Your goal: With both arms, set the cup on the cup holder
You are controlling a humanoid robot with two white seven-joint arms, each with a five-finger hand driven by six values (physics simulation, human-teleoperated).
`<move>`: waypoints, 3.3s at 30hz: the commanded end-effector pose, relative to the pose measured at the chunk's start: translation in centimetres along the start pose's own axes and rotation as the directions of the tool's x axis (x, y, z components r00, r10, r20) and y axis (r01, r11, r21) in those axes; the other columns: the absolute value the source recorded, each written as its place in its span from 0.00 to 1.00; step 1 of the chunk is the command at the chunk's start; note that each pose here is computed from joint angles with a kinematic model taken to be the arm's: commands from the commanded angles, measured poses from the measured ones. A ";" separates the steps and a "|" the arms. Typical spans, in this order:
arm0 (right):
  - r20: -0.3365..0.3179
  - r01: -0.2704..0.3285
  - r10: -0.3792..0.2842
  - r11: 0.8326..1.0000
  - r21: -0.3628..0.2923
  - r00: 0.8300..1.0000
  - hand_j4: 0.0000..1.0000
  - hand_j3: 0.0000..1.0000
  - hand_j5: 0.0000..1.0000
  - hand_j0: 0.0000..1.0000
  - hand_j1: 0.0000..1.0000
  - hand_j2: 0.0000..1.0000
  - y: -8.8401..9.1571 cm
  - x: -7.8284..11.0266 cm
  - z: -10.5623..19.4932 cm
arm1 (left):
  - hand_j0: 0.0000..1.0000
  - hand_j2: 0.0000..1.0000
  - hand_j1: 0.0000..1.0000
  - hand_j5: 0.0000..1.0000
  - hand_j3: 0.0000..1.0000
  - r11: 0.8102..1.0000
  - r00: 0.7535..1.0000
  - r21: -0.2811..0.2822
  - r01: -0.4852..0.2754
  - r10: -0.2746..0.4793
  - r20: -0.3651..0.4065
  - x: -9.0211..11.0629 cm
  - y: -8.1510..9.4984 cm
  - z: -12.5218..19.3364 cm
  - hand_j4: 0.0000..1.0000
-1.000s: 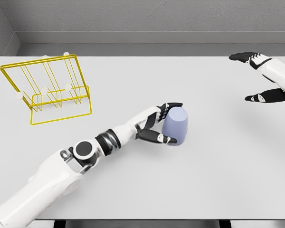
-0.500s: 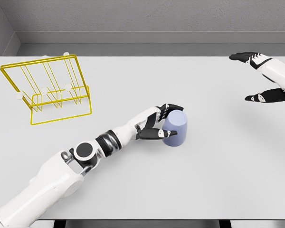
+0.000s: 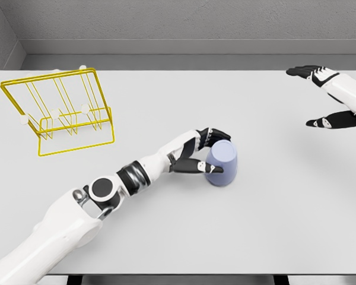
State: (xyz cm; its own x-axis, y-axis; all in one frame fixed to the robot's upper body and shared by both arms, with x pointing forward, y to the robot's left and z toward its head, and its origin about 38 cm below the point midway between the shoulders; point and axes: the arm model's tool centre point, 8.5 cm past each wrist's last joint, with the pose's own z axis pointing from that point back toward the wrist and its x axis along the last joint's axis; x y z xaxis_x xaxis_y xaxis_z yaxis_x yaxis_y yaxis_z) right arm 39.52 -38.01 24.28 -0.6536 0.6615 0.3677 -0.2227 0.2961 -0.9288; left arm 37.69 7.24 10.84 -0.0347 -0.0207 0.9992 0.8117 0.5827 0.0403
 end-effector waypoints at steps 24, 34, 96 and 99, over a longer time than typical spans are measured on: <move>0.001 0.006 -0.006 1.000 -0.005 1.000 1.00 1.00 1.00 1.00 1.00 1.00 -0.1 0.0 0.0 | 0.61 0.61 0.61 0.61 0.61 0.995 0.996 0.083 0.050 -0.056 0.071 3.6 3.9 6.4 0.61; 0.001 0.006 -0.006 1.000 -0.005 1.000 1.00 1.00 1.00 1.00 1.00 1.00 -0.1 0.0 0.0 | 0.61 0.61 0.61 0.61 0.61 0.990 0.993 0.125 0.058 -0.070 0.093 5.2 5.5 8.3 0.61; -0.001 0.006 -0.006 1.000 -0.004 1.000 1.00 1.00 1.00 1.00 1.00 1.00 -0.1 -0.1 0.0 | 0.62 0.62 0.62 0.62 0.62 0.935 0.975 0.334 0.122 -0.175 0.134 15.1 16.6 19.8 0.62; -0.002 0.005 -0.005 1.000 -0.004 1.000 1.00 1.00 1.00 1.00 1.00 1.00 -0.1 -0.1 0.0 | 0.62 0.62 0.62 0.62 0.62 0.931 0.975 0.343 0.123 -0.178 0.135 15.2 16.9 20.0 0.62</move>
State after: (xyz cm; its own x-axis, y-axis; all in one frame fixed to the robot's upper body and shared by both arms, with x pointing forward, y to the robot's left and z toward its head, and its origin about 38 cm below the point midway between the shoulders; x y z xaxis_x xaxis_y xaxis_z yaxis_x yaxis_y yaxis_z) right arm 39.57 -38.06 24.26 -0.6518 0.6637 0.3669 -0.2227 0.2949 -0.9292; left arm 39.12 32.74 26.46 -0.2549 -0.0149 0.9668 0.5582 0.8142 0.1597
